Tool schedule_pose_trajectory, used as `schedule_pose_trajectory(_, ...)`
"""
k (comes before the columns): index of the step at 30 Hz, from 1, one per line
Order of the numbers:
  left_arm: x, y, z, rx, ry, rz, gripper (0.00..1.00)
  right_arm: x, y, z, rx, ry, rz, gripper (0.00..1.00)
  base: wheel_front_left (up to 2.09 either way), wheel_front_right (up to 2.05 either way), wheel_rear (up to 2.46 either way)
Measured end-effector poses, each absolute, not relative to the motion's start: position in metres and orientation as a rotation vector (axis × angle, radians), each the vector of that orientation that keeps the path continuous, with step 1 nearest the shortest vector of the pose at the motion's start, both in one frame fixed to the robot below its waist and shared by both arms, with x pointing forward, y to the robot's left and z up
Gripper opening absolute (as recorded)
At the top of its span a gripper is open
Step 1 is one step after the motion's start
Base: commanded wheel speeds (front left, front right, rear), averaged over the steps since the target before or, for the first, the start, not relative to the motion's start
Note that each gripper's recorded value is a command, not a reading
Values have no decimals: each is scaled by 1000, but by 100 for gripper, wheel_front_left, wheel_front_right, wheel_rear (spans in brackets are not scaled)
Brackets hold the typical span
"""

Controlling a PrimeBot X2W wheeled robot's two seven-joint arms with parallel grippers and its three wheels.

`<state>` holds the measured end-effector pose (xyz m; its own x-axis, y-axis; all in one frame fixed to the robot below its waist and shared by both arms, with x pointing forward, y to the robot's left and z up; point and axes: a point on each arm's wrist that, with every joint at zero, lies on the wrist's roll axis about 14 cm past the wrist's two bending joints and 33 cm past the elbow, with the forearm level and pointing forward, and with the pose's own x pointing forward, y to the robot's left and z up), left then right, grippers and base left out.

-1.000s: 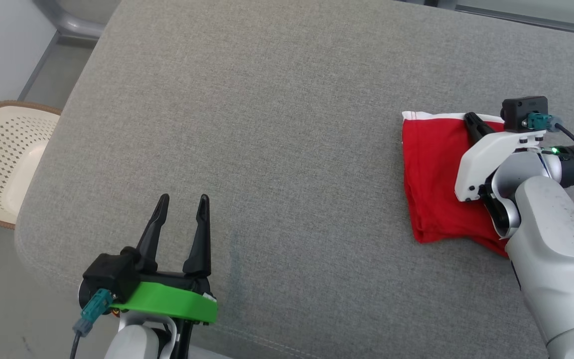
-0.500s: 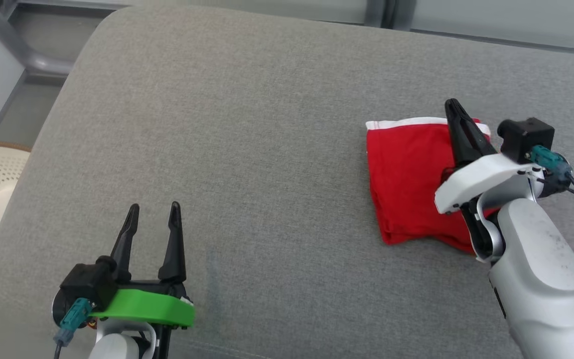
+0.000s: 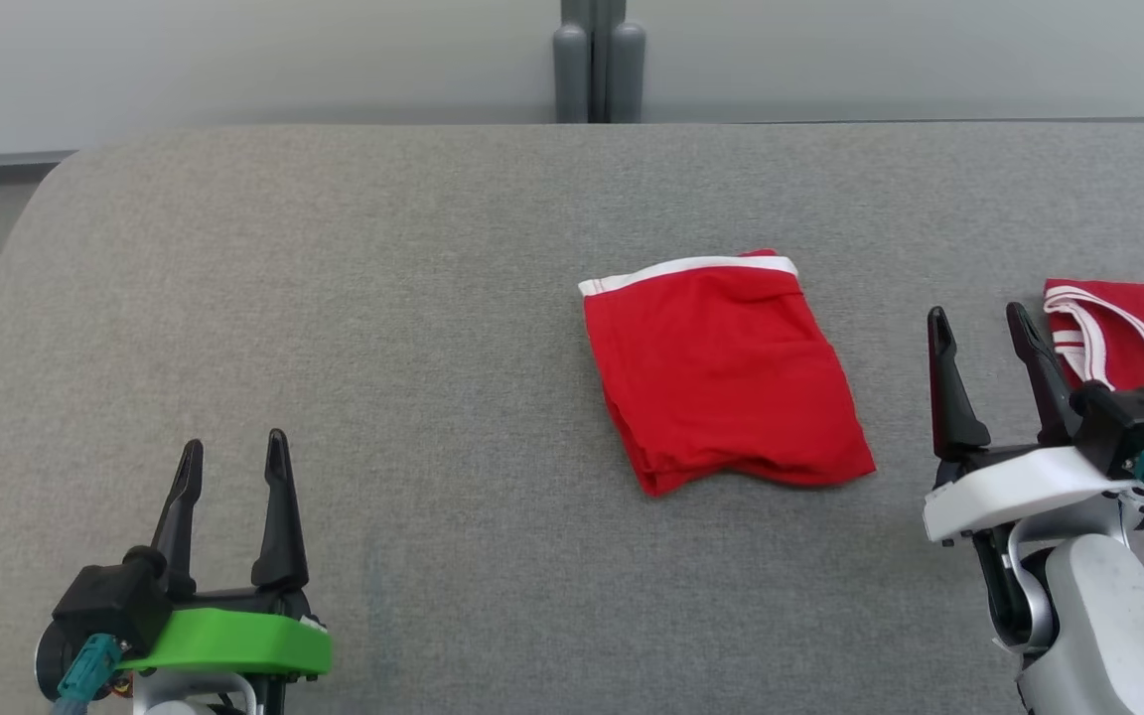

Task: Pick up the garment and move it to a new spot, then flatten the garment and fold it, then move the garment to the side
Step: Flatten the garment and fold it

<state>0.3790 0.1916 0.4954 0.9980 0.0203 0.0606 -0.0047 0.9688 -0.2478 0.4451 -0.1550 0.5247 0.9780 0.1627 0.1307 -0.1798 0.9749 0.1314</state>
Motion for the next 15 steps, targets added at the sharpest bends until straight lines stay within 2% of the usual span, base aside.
schedule_pose_trajectory(15,376,167,502,-242,-73,-73,100,387,-198,514,75,-89,68,100,0,0,0)
